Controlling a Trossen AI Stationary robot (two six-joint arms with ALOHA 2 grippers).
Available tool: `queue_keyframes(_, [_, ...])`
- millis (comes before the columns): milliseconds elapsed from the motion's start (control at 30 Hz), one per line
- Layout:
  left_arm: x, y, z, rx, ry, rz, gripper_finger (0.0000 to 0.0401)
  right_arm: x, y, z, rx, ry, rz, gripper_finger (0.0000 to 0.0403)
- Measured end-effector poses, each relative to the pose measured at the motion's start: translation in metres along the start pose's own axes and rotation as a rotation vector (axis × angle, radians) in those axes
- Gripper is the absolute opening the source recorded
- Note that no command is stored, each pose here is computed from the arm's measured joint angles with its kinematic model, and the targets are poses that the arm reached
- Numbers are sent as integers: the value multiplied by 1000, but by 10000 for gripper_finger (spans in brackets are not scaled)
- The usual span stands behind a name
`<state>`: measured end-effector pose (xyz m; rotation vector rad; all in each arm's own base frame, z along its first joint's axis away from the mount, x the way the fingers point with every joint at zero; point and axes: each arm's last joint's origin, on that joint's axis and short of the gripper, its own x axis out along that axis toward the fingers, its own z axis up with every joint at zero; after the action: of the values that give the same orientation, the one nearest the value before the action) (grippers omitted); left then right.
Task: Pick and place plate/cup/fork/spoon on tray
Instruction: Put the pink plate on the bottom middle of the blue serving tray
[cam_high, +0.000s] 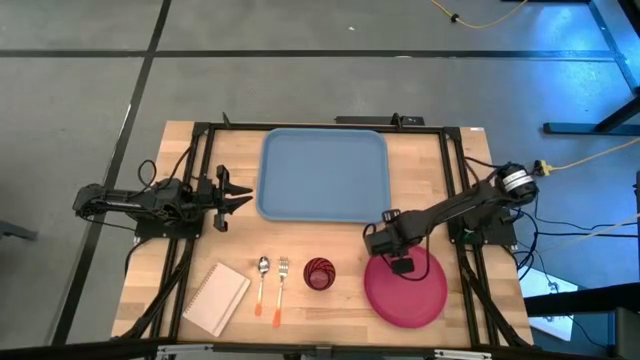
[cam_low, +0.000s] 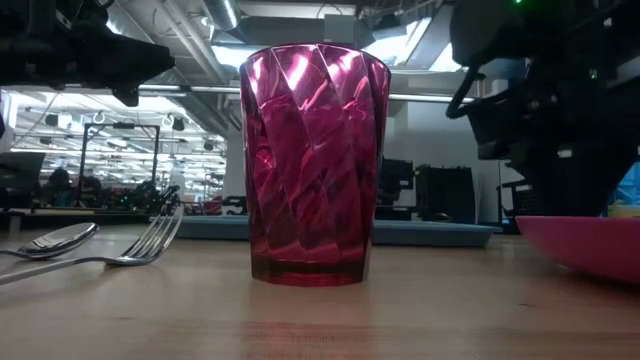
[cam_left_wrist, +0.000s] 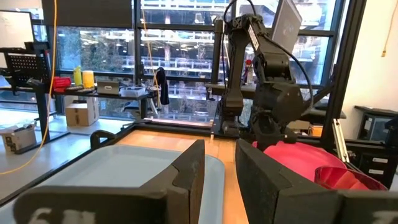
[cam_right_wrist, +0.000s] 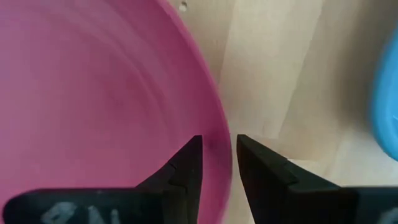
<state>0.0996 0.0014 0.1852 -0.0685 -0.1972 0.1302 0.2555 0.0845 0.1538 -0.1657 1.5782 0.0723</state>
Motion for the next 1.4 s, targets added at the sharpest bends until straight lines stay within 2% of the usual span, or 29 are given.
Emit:
queue_keyframes(267, [0,0,0,0,0,-1,82,11,3,10,38,-30,41,101])
queue_keyframes(367, [0,0,0,0,0,0,82,11,3,10,78,-34,43,82])
queue_keyframes(500, [0,0,0,0,0,0,82,9,3,10,121,-29,55,38])
queue_keyframes(567, [0,0,0,0,0,0,82,6,3,11,134,-19,59,15])
queue_keyframes(800, [0,0,0,0,0,0,82,-24,1,14,137,101,11,8])
queue_keyframes(933, [0,0,0,0,0,0,82,-58,-6,13,142,199,-102,6])
queue_keyframes(1067, [0,0,0,0,0,0,82,-94,-22,10,169,250,-343,6])
queue_keyframes(1133, [0,0,0,0,0,0,82,-107,-33,14,181,166,-443,6])
queue_keyframes(1233, [0,0,0,0,0,0,82,-124,-55,21,200,24,-486,6])
queue_keyframes(1400, [0,0,0,-1,-5,0,82,-145,-113,23,308,-37,-608,6])
